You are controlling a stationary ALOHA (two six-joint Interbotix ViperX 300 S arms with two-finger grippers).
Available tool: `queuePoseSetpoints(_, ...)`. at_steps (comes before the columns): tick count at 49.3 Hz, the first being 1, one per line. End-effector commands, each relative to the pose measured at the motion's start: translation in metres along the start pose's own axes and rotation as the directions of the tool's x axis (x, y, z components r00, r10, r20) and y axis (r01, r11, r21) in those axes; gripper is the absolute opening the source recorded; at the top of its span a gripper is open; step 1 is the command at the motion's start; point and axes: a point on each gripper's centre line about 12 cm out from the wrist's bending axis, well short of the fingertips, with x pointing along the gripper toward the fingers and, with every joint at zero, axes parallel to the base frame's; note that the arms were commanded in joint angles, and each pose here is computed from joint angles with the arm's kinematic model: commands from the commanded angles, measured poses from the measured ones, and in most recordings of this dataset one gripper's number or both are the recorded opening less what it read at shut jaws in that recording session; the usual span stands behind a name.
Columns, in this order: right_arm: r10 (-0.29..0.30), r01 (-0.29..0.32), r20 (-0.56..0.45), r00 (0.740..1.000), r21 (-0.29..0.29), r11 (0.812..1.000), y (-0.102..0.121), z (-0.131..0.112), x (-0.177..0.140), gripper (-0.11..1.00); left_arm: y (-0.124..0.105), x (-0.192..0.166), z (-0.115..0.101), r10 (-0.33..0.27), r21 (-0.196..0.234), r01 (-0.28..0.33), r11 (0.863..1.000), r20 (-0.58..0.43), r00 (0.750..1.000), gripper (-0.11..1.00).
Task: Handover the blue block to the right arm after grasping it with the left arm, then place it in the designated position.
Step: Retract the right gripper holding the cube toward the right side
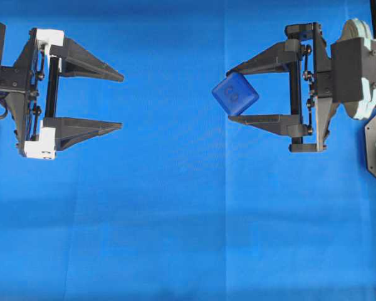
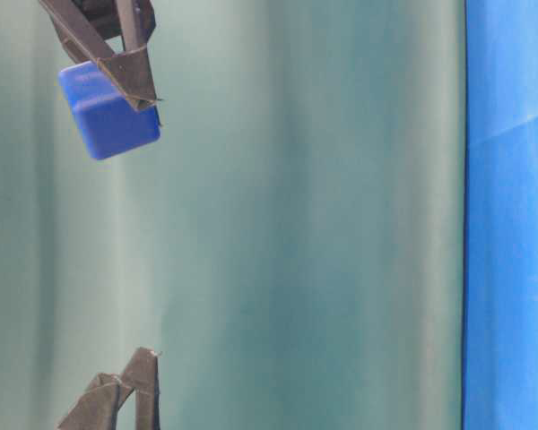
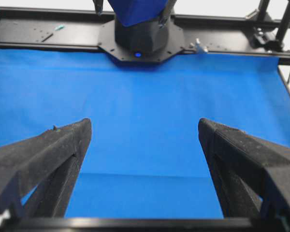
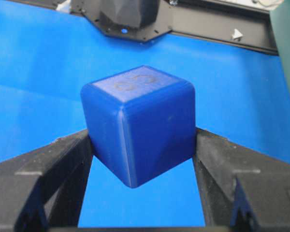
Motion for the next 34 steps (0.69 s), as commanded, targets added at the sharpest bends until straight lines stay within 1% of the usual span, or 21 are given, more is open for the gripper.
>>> queuePoseSetpoints(1,0.002,-0.002,0.023,1.0,0.002,1.0,0.0004,0.0068,-0.0028,0.54,-0.0004,-0.001,0.0102,-0.001,0.0,0.001,1.0,0.032,0.999,0.93)
queuePoseSetpoints(25,0.002,-0.002,0.018,1.0,0.006,1.0,0.0003,0.0063,-0.0027,0.54,-0.0004,-0.001,0.0102,-0.001,0.0,0.001,1.0,0.032,0.999,0.93)
queuePoseSetpoints(30,-0.002,0.002,-0.003,1.0,0.009,1.0,-0.0001,0.0037,-0.0027,0.54,-0.0004,-0.001,0.0104,-0.001,0.0,0.001,1.0,0.034,0.999,0.93)
queuePoseSetpoints(34,-0.006,0.007,-0.042,0.999,0.018,1.0,-0.0006,-0.0016,-0.0023,0.54,-0.0004,-0.0006,0.01,-0.001,0.0,0.001,1.0,0.032,0.999,0.93)
